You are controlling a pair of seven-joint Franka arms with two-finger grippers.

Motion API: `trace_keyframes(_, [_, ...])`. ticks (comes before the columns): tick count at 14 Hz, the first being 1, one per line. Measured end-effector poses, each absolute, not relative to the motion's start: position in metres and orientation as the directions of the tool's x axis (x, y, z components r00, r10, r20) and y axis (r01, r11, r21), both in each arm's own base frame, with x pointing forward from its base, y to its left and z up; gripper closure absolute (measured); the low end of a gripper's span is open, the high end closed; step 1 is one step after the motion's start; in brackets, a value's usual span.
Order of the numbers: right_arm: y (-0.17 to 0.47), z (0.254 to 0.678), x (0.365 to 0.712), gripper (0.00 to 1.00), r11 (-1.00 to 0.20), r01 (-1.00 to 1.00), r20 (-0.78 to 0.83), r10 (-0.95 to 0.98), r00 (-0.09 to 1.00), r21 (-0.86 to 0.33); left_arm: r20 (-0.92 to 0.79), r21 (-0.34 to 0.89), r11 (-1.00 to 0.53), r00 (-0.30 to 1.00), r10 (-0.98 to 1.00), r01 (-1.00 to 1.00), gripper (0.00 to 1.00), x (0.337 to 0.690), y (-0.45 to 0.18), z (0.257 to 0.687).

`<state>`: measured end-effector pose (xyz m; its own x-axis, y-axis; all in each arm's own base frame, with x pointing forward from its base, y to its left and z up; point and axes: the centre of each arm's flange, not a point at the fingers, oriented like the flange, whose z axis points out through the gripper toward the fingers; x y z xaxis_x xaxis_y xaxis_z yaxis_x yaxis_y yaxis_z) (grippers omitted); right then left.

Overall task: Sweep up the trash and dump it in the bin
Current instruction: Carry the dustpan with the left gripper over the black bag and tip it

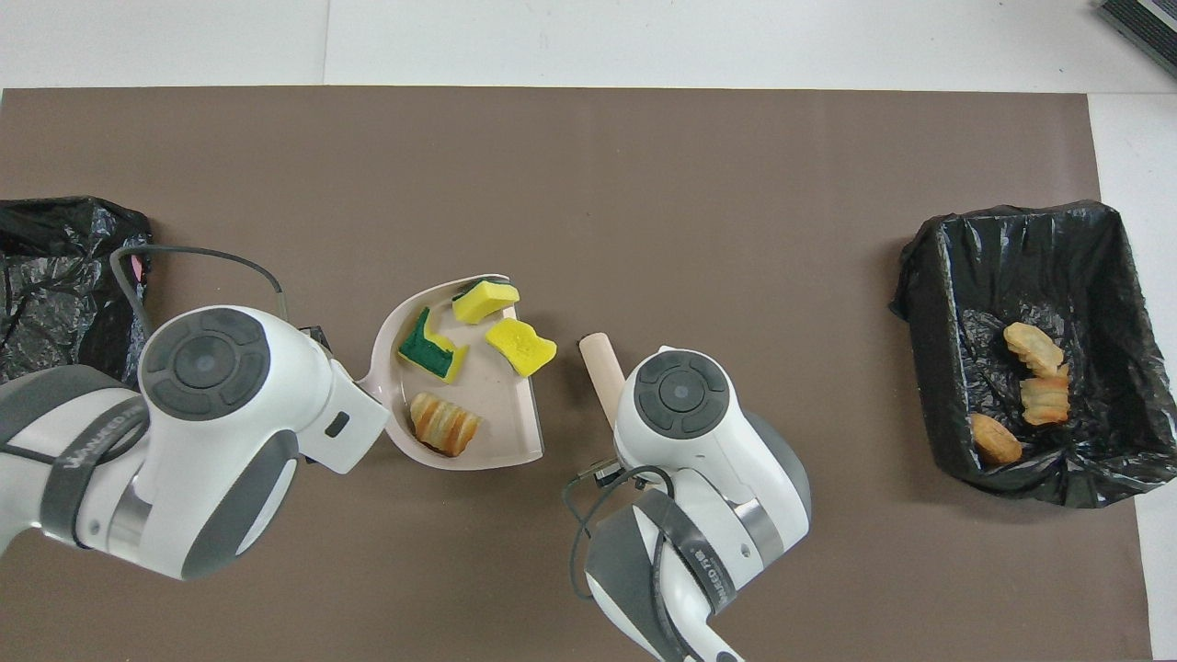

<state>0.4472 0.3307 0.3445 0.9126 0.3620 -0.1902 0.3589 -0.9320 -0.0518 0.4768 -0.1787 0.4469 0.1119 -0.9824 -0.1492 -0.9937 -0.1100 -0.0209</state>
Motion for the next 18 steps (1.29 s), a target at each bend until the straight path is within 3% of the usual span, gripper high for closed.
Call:
trace_keyframes(4, [0.345, 0.349, 0.441, 0.74, -0.953, 0.3, -0.185, 0.302, 0.935, -0.041, -0.161, -0.003, -0.156, 0.155, -0.975, -0.988, 0.68, 0.494, -0.13, 0.513])
trace_keyframes(7, [0.382, 0.355, 0.41, 0.74, -0.981, 0.193, -0.18, 0.191, 0.965, -0.009, -0.159, -0.005, -0.188, 0.186, -0.97, -0.982, 0.68, 0.505, -0.089, 0.54])
trace_keyframes(14, [0.454, 0.36, 0.319, 0.74, -0.998, 0.046, -0.26, 0.053, 0.964, -0.032, -0.132, -0.068, -0.357, 0.363, -0.922, -0.932, 0.68, 0.511, 0.094, 0.566])
trace_keyframes(18, [0.458, 0.348, 0.306, 0.74, -0.998, 0.049, -0.271, 0.056, 0.961, -0.029, -0.134, -0.181, -0.356, 0.382, -0.914, -0.917, 0.68, 0.506, 0.208, 0.563])
